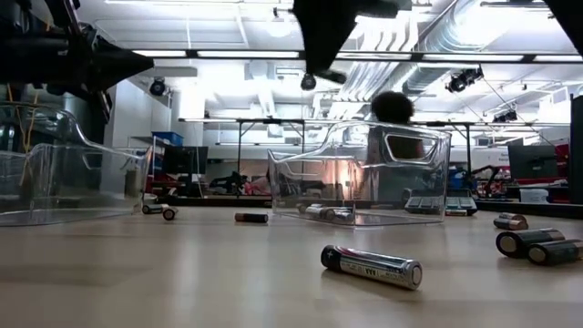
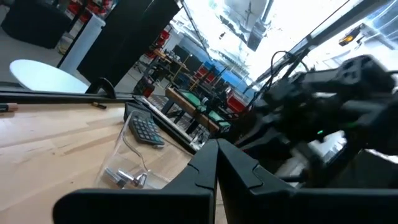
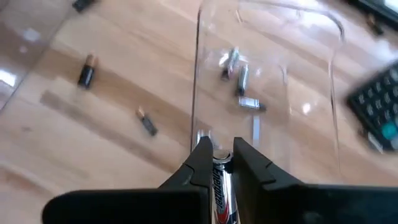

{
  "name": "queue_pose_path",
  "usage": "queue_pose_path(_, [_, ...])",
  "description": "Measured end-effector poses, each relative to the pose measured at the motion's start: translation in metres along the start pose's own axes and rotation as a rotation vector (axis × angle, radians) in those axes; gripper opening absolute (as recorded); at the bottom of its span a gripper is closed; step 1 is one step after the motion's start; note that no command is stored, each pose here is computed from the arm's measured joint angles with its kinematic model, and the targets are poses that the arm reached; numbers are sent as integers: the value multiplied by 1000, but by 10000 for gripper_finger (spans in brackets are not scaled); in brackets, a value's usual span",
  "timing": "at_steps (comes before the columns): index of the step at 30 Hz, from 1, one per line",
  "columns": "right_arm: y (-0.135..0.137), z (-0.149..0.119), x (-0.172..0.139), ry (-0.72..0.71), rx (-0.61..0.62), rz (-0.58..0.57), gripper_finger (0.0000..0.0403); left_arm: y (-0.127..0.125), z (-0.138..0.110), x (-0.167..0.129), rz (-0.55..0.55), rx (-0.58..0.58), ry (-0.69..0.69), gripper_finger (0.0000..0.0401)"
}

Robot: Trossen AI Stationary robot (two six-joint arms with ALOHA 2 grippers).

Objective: Sort batteries
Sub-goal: Put the silver battery into the right transparent bin

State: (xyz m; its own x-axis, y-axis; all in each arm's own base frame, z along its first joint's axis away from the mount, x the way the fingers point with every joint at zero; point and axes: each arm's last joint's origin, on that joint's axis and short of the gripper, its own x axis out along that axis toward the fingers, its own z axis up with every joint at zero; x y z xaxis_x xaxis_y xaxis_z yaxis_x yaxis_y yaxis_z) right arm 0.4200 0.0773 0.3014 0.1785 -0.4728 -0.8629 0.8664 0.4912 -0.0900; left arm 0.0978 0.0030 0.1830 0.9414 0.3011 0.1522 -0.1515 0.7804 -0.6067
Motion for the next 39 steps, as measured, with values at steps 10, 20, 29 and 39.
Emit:
queue_pose_path(10, [-16,19,49,101,-90,-107,144,-10,12,0,-93,-37,-57,0])
queue_pose_path(20, [-10,-27,-26,70,-166,106,239,-26,28,7,22,59,176,0])
queue_pose_path(29, [66,-127,-47,334,-109,547,232,-62,44,41,-13,379,670,0])
queue_pose_path(39, [92,-163,32,486,-107,317,231,-76,41,71,-32,521,795,0])
